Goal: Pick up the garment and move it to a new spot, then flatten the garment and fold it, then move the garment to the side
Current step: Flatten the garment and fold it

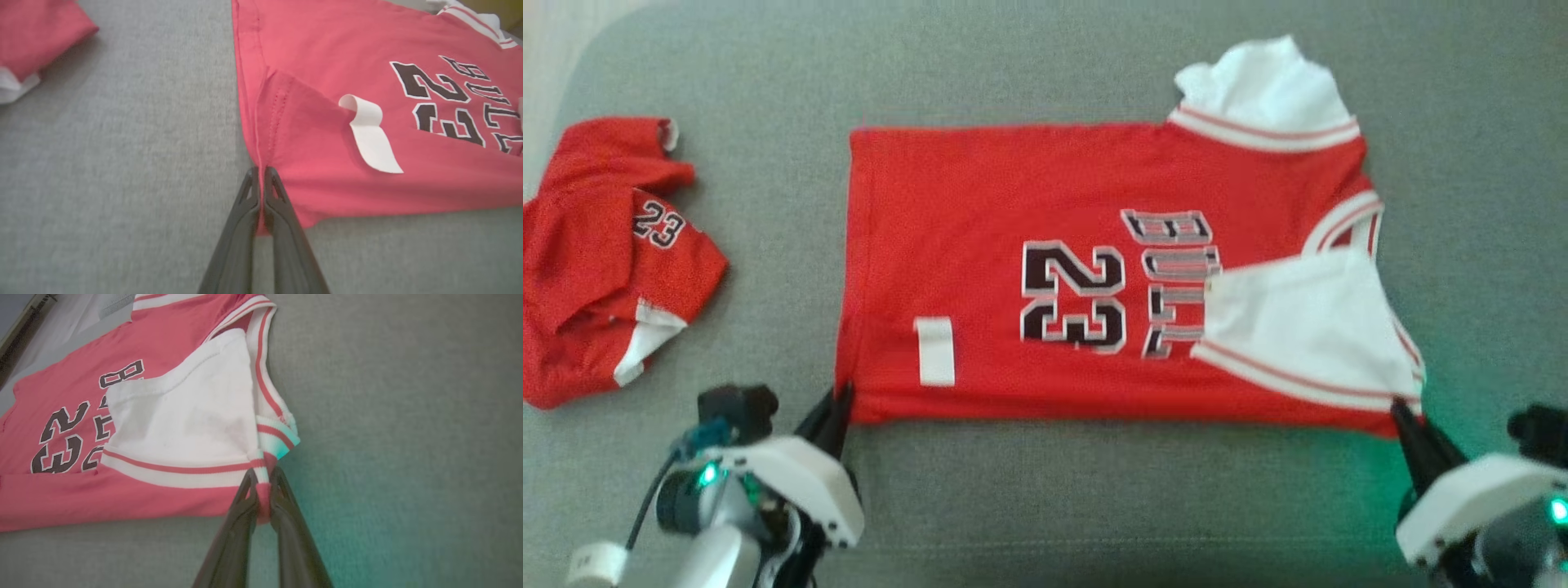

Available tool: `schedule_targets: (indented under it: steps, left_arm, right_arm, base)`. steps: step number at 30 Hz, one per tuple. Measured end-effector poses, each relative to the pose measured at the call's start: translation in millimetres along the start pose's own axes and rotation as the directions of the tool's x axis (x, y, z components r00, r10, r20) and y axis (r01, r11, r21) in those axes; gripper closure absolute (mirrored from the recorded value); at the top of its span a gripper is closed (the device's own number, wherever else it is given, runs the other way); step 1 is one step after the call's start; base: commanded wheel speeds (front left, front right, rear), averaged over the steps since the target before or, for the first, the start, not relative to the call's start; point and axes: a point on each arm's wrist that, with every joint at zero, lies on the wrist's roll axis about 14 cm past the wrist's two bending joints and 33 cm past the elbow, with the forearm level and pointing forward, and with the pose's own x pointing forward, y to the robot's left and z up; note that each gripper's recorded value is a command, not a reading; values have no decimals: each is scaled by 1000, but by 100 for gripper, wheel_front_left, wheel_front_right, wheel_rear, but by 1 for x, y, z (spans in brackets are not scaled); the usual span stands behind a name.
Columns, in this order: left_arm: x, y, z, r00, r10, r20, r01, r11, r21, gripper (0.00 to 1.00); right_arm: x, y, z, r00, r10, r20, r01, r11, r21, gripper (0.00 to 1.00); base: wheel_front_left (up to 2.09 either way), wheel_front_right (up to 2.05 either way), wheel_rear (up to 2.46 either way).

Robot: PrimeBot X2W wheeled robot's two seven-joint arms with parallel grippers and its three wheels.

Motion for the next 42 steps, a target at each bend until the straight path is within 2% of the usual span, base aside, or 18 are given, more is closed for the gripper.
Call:
schedule_targets:
  steps: [7, 8, 9, 10, 13, 18, 22, 25, 33, 38, 42]
  left_arm:
    - [-29, 2, -18, 998, 20, -66, -21, 1000, -19, 100]
    - [-31, 2, -19, 998, 19, -68, -20, 1000, -14, 100]
    - [-33, 3, -19, 997, 26, -74, -27, 1000, -8, 29]
    - [-33, 4, -19, 997, 31, -72, -31, 999, -5, 0]
    - [-33, 3, -12, 998, 41, -50, -41, 999, -7, 0]
    - [-39, 8, 13, 993, 91, 72, -89, 995, -37, 0]
    - [-43, -1, 48, 969, 90, 231, -89, 996, -14, 0]
    - [-48, -5, 75, 938, 86, 335, -90, 996, -4, 0]
    - [-47, -14, 121, 882, 53, 469, -85, 995, 48, 0]
    - [-36, -18, 125, 881, 35, 472, -77, 995, 69, 0]
    - [-14, -27, 132, 888, -23, 459, -31, 994, 108, 0]
  right_arm:
    - [-36, -4, -26, 998, -14, -54, 17, 999, 51, 100]
    - [-40, -4, -29, 998, -12, -68, 16, 998, 56, 84]
    - [-44, -3, -32, 997, -9, -75, 14, 998, 61, 0]
    - [-46, -3, -31, 997, -8, -74, 13, 998, 60, 0]
    - [-49, 3, -18, 1000, 6, -15, -6, 999, 54, 0]
    - [-51, 12, 19, 988, 14, 151, -9, 999, -32, 0]
    - [-52, 40, 76, 932, 93, 350, -48, 990, -133, 0]
    - [-57, 57, 107, 885, 147, 442, -73, 981, -181, 0]
    - [-55, 65, 124, 865, 180, 469, -76, 970, -232, 0]
    - [-48, 65, 123, 872, 179, 456, -78, 970, -231, 0]
    - [-38, 64, 124, 876, 176, 448, -78, 970, -228, 0]
  base:
    - [0, 0, 0]
    - [0, 0, 0]
    - [0, 0, 0]
    - [0, 0, 0]
    - [0, 0, 0]
    - [0, 0, 0]
    - [0, 0, 0]
    - [0, 0, 0]
    - [0, 0, 0]
    - [0, 0, 0]
    - [0, 0, 0]
